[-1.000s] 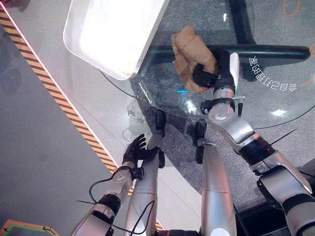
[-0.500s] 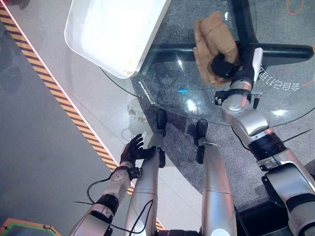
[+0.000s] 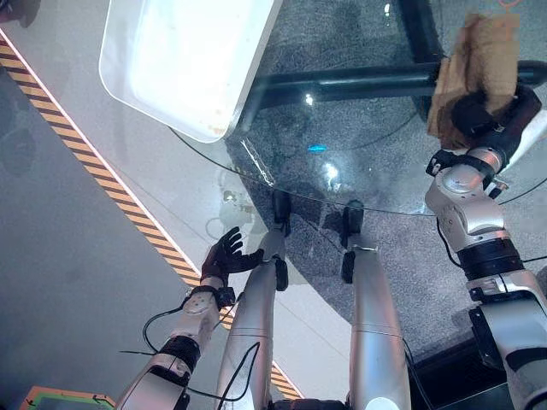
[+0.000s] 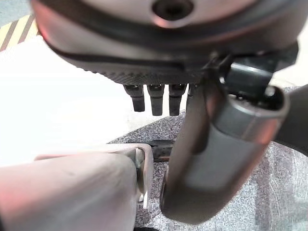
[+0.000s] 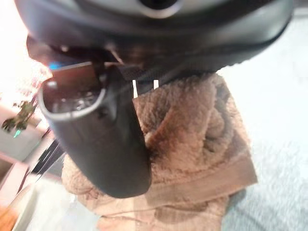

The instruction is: Wipe the table with a cloth and put it in the basket.

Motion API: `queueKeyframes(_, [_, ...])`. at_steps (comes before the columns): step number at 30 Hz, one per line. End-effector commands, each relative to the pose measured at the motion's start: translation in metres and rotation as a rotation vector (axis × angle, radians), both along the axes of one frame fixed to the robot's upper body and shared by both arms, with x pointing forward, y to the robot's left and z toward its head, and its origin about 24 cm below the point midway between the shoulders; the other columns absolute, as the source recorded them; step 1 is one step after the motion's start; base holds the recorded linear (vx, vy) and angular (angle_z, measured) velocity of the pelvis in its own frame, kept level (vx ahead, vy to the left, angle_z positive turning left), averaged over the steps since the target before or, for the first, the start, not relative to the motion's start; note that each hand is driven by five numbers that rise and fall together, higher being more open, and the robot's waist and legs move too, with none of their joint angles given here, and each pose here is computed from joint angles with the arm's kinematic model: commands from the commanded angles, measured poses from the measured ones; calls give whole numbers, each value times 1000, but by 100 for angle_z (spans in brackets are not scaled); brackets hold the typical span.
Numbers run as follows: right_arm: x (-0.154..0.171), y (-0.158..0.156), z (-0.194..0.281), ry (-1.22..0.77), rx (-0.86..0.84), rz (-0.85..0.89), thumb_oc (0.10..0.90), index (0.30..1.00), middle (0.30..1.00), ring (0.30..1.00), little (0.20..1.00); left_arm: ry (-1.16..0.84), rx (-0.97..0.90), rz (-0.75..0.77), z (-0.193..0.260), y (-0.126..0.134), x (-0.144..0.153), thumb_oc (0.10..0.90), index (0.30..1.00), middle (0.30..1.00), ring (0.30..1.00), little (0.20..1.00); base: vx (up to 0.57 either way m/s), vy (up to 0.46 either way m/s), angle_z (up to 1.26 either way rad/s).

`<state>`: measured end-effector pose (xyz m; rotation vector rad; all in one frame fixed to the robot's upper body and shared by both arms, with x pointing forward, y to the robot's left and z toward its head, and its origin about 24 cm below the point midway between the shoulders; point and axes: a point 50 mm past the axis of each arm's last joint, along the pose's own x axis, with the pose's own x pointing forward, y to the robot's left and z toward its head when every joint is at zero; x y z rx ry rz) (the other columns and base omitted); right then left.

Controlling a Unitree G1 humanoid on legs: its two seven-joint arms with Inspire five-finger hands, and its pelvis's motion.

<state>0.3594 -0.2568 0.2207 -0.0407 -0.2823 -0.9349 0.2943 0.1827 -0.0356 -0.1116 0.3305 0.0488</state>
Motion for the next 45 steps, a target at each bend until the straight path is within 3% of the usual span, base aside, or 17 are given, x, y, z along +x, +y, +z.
queueKeyframes(1, [-27,-47,23,-153,10,-243,100,300,300,300,200,95,-15,39,-27,7,-30,800,900,900,900,900,-4,13,-7])
queueKeyframes(11, [-23,-35,32,-177,-59,-163,100,300,300,300,200,96,-43,29,-29,3,-32,800,900,900,900,900,-1,15,-1])
queueKeyframes(16, [-18,-10,48,-197,-195,21,100,300,300,300,200,97,-49,21,-29,1,-33,800,900,900,900,900,0,0,0])
queueKeyframes(21, [-10,38,55,-122,-414,326,100,300,300,300,200,97,-49,15,-29,-2,-34,800,900,900,900,900,0,0,0])
queueKeyframes(30, [-3,114,11,87,-522,792,100,300,300,300,200,89,-31,17,-29,0,-35,800,900,900,900,900,-1,2,0])
queueKeyframes(45, [-2,151,-42,349,-554,1087,100,300,300,300,200,87,18,-7,-27,6,-33,800,900,900,900,900,9,-28,6])
